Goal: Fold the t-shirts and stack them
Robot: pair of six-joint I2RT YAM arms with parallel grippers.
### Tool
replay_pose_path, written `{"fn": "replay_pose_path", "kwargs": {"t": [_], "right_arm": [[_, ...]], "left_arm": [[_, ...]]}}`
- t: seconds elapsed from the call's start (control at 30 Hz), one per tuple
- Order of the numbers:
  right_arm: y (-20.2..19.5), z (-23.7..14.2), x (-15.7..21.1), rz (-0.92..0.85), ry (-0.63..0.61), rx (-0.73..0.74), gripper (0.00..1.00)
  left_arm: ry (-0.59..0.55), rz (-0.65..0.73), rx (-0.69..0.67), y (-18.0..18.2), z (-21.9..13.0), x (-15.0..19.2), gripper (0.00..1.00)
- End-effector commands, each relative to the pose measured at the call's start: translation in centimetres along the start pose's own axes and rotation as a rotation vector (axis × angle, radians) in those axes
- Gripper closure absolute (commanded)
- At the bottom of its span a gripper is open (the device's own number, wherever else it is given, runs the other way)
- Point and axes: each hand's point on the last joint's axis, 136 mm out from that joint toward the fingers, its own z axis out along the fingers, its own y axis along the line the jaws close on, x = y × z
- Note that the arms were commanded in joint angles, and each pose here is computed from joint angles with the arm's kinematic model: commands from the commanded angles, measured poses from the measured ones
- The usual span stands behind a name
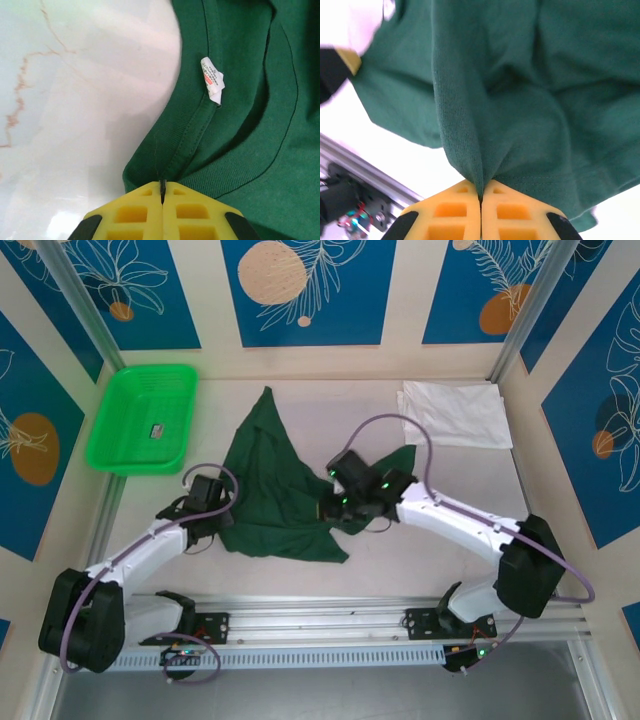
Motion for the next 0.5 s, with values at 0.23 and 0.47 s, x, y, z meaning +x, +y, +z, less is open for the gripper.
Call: {"fn": "replay_pose_path", "kwargs": {"t": [0.23, 0.47], "right_arm": [[-4.6, -7.7, -17.0, 0.174, -0.286, 0.035, 0.95], [-9.7, -6.9, -28.3, 0.270, -0.409, 0.071, 0.96]], "left_arm": [[-0.067, -0.062, -0.062, 1.6, -1.8, -0.8, 1.00], [-0.093, -0.090, -0.104, 2.6, -2.3, -1.4, 1.00]]}}
